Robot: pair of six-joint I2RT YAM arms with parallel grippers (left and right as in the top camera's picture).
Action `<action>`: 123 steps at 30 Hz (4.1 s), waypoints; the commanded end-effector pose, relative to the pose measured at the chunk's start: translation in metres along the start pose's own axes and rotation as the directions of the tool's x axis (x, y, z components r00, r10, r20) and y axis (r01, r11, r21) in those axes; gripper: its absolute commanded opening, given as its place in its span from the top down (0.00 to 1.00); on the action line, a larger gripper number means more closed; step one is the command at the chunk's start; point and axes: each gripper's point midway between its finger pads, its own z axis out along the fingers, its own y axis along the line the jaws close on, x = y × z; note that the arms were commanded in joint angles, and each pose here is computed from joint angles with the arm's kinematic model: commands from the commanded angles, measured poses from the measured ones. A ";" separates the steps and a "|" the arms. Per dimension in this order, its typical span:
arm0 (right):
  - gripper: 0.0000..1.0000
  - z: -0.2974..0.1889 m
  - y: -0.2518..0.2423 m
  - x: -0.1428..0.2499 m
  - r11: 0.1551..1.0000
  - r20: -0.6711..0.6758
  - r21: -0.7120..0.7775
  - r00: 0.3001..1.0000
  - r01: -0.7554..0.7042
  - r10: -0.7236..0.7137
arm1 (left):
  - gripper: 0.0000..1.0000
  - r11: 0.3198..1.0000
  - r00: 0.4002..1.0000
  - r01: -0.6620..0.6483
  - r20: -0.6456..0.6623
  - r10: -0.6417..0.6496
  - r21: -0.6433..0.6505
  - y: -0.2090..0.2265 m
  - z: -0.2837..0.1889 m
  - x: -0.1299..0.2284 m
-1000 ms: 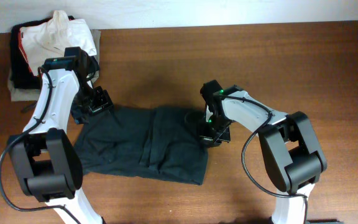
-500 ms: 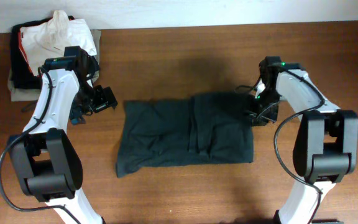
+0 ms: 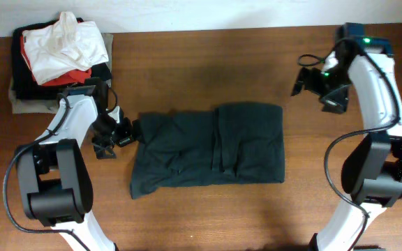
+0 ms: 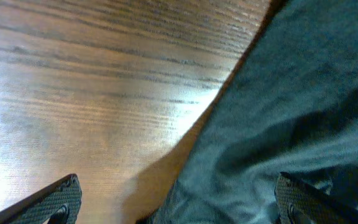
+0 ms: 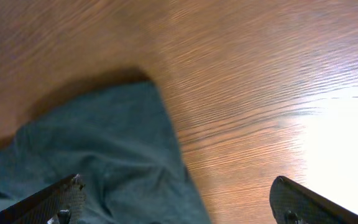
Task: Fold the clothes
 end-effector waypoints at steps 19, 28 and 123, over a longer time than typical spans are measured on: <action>0.01 -0.009 -0.031 -0.015 0.997 0.035 0.015 0.997 -0.070 0.069 | 0.01 0.948 0.977 -0.208 0.008 0.212 0.241 -0.026 0.036 0.024; 0.01 -0.009 -0.031 -0.015 0.997 0.035 0.015 0.997 -0.069 0.069 | 0.33 0.899 0.936 -0.352 0.090 0.340 0.259 -0.073 0.048 0.022; 0.01 -0.009 -0.031 -0.015 0.997 0.035 0.015 0.997 -0.069 0.069 | 1.00 0.748 0.763 -0.641 0.042 0.645 0.172 -0.204 0.023 0.095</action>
